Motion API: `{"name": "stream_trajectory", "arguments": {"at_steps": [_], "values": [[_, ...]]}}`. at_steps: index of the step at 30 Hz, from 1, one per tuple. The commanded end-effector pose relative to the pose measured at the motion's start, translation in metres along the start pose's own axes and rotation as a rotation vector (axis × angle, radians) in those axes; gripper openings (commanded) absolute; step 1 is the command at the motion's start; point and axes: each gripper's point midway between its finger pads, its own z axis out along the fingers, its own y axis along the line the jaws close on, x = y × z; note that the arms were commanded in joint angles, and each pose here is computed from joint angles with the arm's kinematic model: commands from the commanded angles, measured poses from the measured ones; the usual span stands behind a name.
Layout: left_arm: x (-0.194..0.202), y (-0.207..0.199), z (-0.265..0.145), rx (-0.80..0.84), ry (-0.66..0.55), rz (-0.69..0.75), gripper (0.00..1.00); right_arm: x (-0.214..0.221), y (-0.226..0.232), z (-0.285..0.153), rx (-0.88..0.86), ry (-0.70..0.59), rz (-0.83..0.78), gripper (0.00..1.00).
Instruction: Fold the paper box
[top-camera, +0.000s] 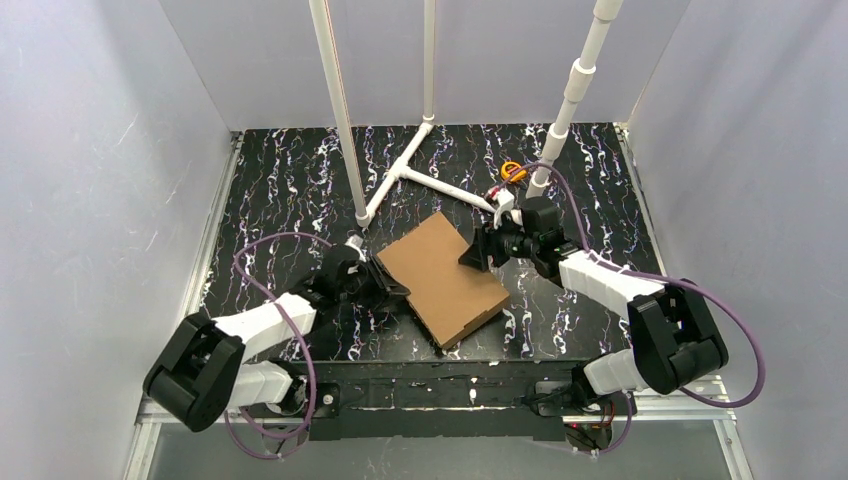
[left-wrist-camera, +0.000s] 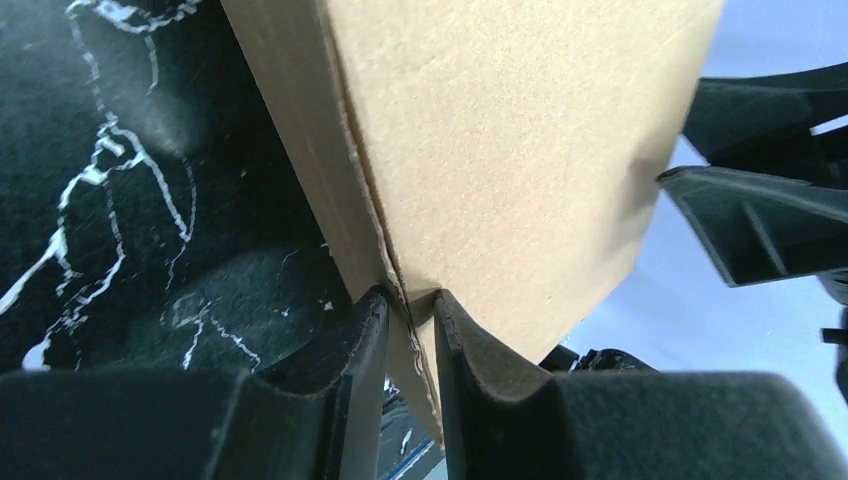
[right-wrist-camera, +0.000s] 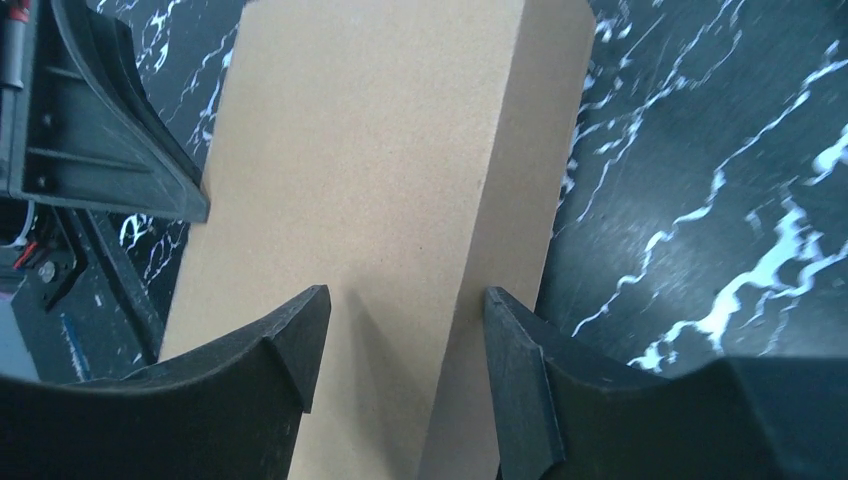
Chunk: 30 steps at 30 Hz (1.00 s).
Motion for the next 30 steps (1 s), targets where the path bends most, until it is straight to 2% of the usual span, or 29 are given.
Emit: {"name": "stream_trajectory", "arguments": {"at_steps": [1,8,14,22,30], "values": [[-0.007,-0.006,0.014,-0.040,0.017,0.041,0.21,-0.038,0.043,-0.008,-0.143,-0.023,-0.116,0.64],[-0.032,-0.027,0.046,-0.044,0.030,0.042,0.21,-0.055,0.059,-0.012,-0.120,0.027,-0.207,0.62],[-0.059,-0.022,0.060,-0.057,0.017,-0.001,0.21,-0.038,0.080,-0.012,-0.149,0.112,-0.322,0.62],[-0.059,0.013,0.036,-0.098,-0.022,-0.048,0.25,0.010,0.123,-0.013,-0.349,0.250,-0.474,0.63],[-0.055,0.031,-0.005,-0.057,-0.094,-0.071,0.35,0.008,0.176,-0.019,-0.592,0.297,-0.601,0.71]]}}
